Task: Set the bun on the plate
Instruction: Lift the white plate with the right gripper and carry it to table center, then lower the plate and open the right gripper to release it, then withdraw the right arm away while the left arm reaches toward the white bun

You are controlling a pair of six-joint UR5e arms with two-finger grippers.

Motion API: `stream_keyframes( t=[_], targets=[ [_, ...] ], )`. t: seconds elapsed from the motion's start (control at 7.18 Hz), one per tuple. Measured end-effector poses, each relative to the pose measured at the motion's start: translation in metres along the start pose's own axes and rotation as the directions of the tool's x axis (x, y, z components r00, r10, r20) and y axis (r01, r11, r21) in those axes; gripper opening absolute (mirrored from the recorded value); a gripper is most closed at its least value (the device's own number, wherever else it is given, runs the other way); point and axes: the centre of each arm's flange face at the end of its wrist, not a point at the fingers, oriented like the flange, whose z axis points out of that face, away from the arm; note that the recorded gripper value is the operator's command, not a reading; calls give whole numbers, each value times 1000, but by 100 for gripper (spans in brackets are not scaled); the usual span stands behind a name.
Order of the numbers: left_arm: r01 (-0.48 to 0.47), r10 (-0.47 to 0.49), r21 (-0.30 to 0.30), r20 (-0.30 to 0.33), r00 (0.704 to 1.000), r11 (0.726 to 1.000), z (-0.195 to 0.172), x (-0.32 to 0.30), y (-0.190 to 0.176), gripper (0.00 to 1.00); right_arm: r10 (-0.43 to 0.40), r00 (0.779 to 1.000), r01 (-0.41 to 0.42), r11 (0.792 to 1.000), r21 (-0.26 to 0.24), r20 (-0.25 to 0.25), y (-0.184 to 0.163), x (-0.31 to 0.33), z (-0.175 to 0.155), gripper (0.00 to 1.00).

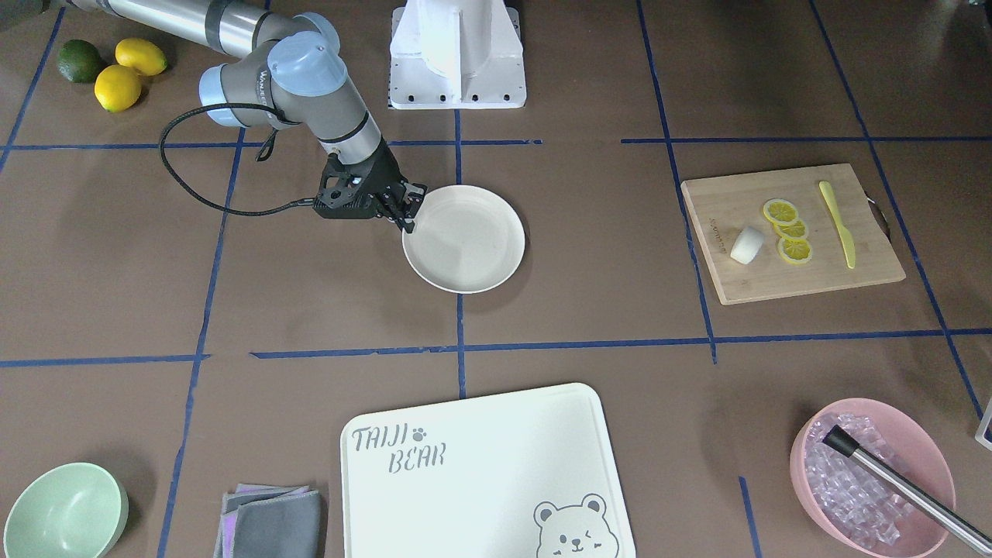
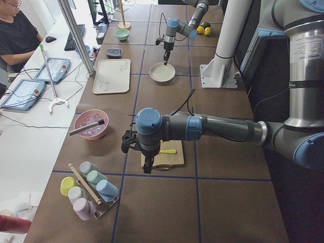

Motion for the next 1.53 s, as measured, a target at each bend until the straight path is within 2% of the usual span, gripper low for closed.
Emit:
stream_keyframes(
  t=[0.14,0.42,0.84,1.11,1.39,1.53],
  targets=[
    [0,0,0,0,1000,1000,0,0,0,100,1,1000,-1,1000,1,-2,-1,2,0,16],
    [-3,3,3,1,1000,1000,-1,1,0,100,0,1000,0,1000,3,-7,-3,5,1,99],
    [-24,24,19,8,1000,1000,-7,8,-3,100,0,1000,0,1000,16,1,-15,5,-8,100],
    [-69,69,30,9,998,997,-14,30,-9,100,28,1000,-27,999,32,-12,-39,4,-30,100],
    [-81,81,23,-3,997,996,-13,91,-17,99,34,996,-31,999,40,-84,-72,10,-68,100],
    [-54,54,14,-17,998,998,-11,140,-18,99,-18,990,25,999,48,-140,-91,17,-85,100]
  ],
)
